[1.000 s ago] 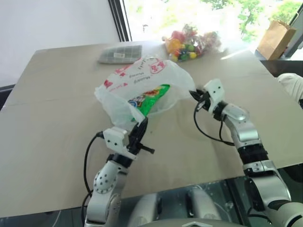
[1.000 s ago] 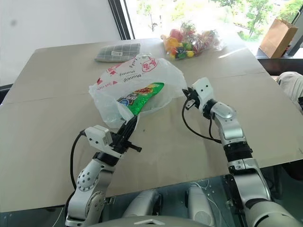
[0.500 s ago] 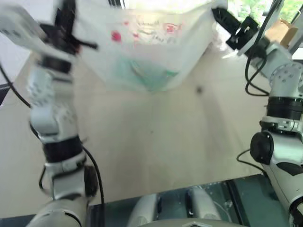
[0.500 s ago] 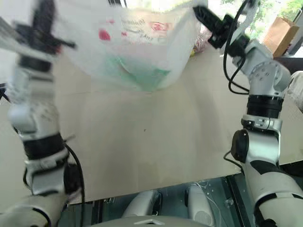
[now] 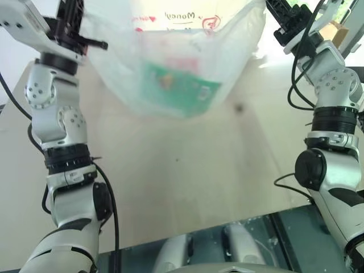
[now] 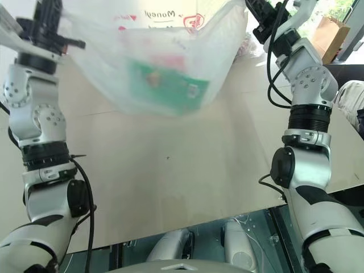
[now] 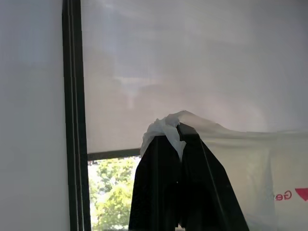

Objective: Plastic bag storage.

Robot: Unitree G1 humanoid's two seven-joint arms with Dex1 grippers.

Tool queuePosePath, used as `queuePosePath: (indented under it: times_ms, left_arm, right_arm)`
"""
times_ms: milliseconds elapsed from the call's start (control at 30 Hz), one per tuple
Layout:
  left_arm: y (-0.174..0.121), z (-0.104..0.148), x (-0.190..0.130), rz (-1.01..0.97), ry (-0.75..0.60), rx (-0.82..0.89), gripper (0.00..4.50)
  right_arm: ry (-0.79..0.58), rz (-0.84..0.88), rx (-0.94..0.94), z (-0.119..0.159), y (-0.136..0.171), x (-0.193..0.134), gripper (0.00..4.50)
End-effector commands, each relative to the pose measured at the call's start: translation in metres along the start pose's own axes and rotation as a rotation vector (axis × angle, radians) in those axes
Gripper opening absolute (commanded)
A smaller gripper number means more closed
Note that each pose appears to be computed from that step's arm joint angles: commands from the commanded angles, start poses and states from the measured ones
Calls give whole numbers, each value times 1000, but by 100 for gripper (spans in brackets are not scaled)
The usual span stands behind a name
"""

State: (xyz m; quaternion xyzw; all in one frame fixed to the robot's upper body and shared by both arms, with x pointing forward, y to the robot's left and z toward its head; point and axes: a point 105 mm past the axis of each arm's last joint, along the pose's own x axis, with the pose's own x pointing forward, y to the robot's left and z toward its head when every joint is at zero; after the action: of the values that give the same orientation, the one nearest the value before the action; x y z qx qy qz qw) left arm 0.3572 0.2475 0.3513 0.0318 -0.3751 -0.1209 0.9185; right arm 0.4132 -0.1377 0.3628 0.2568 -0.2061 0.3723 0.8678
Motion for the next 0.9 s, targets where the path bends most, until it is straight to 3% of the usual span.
queuePosePath:
  times_ms: [33,133,300,433,567,633,767,900]
  left_arm:
    - [9,-7,-26,46,67,55,0]
    - [2,-30,-59,36,208,38,86]
    - [14,-14,-105,108,323,-136,284]
    - [-8,-15,-154,42,484,-279,444]
    - [-50,-47,-241,-53,872,-309,444]
    - [-57,-60,-266,-27,957,-243,444]
    - [-72,-81,-283,40,933,-92,444]
    - [-95,-87,-282,47,846,-100,444]
  right_arm:
    - [38,28,-32,-2,-3,-21,94]
    - [172,89,-19,-23,0,-48,240]
    - [309,78,-36,-26,-2,-99,445]
    - [390,-28,-42,-43,-17,-130,450]
    - [567,-148,-174,-96,-35,-173,450]
    - [587,-140,-223,-113,-35,-190,450]
    - [631,-38,-358,-142,-28,-226,450]
    - [669,83,-397,-158,-16,-254,450]
